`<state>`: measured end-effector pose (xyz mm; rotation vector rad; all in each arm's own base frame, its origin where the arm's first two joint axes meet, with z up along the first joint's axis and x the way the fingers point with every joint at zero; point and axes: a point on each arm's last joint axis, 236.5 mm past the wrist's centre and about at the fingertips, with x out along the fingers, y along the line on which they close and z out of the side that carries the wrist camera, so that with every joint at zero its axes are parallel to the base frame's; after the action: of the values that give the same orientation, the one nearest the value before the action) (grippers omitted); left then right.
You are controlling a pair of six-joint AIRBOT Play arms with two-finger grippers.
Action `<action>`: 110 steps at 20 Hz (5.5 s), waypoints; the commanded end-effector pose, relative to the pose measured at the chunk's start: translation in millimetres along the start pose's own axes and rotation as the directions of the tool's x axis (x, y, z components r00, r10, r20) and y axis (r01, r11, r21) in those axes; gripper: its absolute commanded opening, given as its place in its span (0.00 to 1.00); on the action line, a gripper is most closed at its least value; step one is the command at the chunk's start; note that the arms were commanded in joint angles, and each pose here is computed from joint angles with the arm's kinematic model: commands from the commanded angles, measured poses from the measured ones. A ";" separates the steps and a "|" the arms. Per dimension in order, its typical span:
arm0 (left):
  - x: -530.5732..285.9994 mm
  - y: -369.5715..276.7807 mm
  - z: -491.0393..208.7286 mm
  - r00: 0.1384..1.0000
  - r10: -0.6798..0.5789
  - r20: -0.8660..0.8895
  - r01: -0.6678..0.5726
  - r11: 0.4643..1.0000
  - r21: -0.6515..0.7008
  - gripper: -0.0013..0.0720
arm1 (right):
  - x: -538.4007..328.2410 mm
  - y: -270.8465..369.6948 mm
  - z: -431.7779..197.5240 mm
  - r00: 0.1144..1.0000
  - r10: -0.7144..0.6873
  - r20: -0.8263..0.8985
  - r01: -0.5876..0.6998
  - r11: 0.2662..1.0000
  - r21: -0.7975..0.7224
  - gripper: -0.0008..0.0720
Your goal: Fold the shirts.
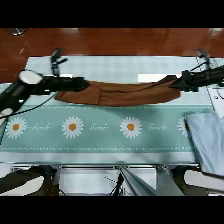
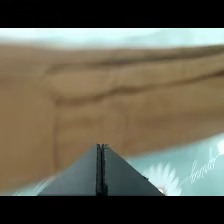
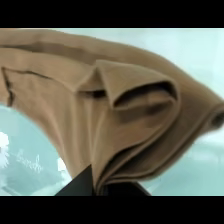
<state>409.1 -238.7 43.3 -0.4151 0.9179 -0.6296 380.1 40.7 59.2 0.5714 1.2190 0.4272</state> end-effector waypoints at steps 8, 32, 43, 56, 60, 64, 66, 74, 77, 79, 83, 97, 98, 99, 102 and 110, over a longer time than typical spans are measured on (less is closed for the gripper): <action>150.8 -173.8 -91.2 0.905 -0.238 -0.353 0.266 0.964 0.032 0.05 | -98.5 83.5 -71.2 0.949 -0.067 0.308 0.103 0.989 -0.104 0.05; -144.9 38.0 55.0 0.988 0.119 0.097 -0.105 0.984 -0.142 0.05 | 19.5 226.2 -30.2 0.966 0.238 0.100 -0.193 0.923 -0.333 0.05; -223.9 18.1 -84.7 0.933 0.226 0.281 -0.168 0.962 -0.218 0.05 | 235.1 252.6 -12.4 0.960 0.217 -0.177 -0.255 0.940 -0.226 0.05; -200.5 38.9 -98.4 0.947 0.218 0.234 -0.143 0.943 -0.301 0.05 | 139.7 208.6 -11.8 0.934 0.152 -0.325 -0.235 0.943 -0.235 0.87; -200.8 39.4 -97.4 0.946 0.220 0.238 -0.143 0.943 -0.301 0.05 | -0.1 96.6 24.4 0.952 -0.307 -0.004 0.291 0.904 -0.313 0.87; -201.7 41.6 -93.9 0.940 0.227 0.254 -0.146 0.942 -0.303 0.05 | -43.4 29.5 -22.9 0.884 -0.372 0.284 0.399 0.916 -0.043 0.87; -200.3 44.1 -94.7 0.939 0.231 0.256 -0.147 0.940 -0.309 0.05 | -11.8 -7.8 -75.8 0.878 -0.361 0.315 0.317 0.930 0.184 0.87; -187.8 57.7 -101.0 0.944 0.234 0.231 -0.139 0.921 -0.364 0.05 | 111.2 8.6 -157.9 0.990 0.052 0.129 -0.103 0.897 0.431 0.86; -184.3 59.7 -101.7 0.949 0.228 0.218 -0.133 0.916 -0.380 0.05 | 135.2 12.8 -158.2 0.993 0.121 0.014 -0.115 0.895 0.431 0.86; -183.9 60.1 -101.9 0.949 0.228 0.216 -0.133 0.915 -0.381 0.05 | 151.2 15.5 -157.7 0.987 0.150 -0.065 -0.110 0.903 0.416 0.86; -183.9 59.5 -101.6 0.950 0.226 0.217 -0.130 0.915 -0.382 0.05 | 186.5 28.6 -146.3 0.974 0.159 -0.159 -0.092 0.927 0.364 0.85; -183.3 55.2 -100.1 0.952 0.207 0.224 -0.108 0.915 -0.389 0.05 | 60.8 190.7 32.2 0.987 0.156 -0.045 -0.162 0.944 -0.288 0.05; -183.2 55.2 -100.1 0.952 0.207 0.223 -0.108 0.915 -0.389 0.05 | 34.1 198.2 47.9 0.988 0.153 0.001 -0.145 0.941 -0.306 0.05; -183.2 55.2 -100.1 0.952 0.207 0.223 -0.108 0.915 -0.389 0.05 | 11.7 199.1 59.8 0.990 0.137 0.041 -0.118 0.943 -0.312 0.05; -183.2 55.1 -100.1 0.952 0.207 0.224 -0.108 0.915 -0.389 0.05 | -54.0 181.2 84.8 0.987 0.071 0.142 -0.028 0.958 -0.285 0.05; -183.2 55.0 -100.3 0.953 0.207 0.223 -0.108 0.915 -0.389 0.05 | -198.7 50.6 64.7 0.952 -0.177 0.250 0.167 0.984 0.061 0.05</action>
<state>260.8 -83.7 66.5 -0.7388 0.8079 -0.2395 418.7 10.1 253.9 0.4812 0.9728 0.3308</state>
